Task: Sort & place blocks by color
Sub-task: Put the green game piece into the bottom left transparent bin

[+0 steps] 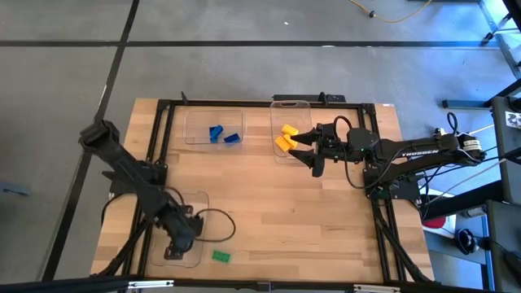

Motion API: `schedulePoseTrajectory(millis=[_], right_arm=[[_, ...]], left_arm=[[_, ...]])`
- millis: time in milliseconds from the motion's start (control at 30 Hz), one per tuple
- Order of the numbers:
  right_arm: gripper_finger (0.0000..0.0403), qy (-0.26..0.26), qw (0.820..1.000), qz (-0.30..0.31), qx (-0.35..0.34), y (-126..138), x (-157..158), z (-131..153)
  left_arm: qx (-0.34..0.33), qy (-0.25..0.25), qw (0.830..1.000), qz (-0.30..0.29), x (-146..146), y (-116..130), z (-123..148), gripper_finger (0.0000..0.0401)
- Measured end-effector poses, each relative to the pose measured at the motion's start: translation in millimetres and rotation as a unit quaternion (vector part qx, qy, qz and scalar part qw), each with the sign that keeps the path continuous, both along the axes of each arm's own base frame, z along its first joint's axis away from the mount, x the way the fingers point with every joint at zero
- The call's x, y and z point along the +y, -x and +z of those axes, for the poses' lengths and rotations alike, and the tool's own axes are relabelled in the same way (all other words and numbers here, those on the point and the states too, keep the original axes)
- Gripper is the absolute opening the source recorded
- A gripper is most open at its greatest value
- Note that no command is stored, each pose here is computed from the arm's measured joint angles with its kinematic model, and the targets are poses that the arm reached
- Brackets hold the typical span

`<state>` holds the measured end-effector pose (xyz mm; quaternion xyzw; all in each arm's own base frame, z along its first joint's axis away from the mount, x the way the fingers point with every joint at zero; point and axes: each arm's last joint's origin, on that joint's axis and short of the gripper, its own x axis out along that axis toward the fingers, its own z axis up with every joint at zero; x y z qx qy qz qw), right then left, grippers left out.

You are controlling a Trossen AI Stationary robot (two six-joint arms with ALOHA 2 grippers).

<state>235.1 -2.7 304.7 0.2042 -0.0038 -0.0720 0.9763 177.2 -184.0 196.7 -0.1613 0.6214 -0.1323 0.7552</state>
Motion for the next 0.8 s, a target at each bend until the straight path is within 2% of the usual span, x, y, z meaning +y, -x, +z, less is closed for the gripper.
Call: schedulePoseTrajectory(millis=[100, 233, 333, 400, 567, 667, 800], right_arm=[[0.031, 0.0, 1.0, 0.0, 0.0, 0, 0, 0], [0.031, 0.0, 1.0, 0.0, 0.0, 0, 0, 0], [0.031, -0.001, 1.0, 0.0, 0.0, 0, 0, 0], [0.031, -0.001, 1.0, 0.0, 0.0, 0, 0, 0], [0.031, 0.0, 1.0, 0.001, 0.001, 0, 0, 0], [0.031, -0.001, 1.0, 0.001, 0.001, 0, 0, 0], [0.031, 0.0, 1.0, 0.002, 0.006, 0, 0, -1]], left_arm=[[-0.031, 0.023, 0.999, 0.018, 14, 3, 22, 0.0195], [-0.074, 0.024, 0.996, 0.05, 35, 4, 54, 0.0194], [-0.121, 0.002, 0.991, 0.055, 47, -5, 79, 0.0192], [-0.136, -0.024, 0.99, 0.038, 51, -14, 92, 0.0191], [-0.108, -0.099, 0.989, -0.024, 53, -42, 103, 0.0191], [-0.102, -0.106, 0.989, -0.031, 50, -58, 110, 0.0195], [-0.103, -0.091, 0.99, -0.036, 39, -80, 116, 0.0211]])
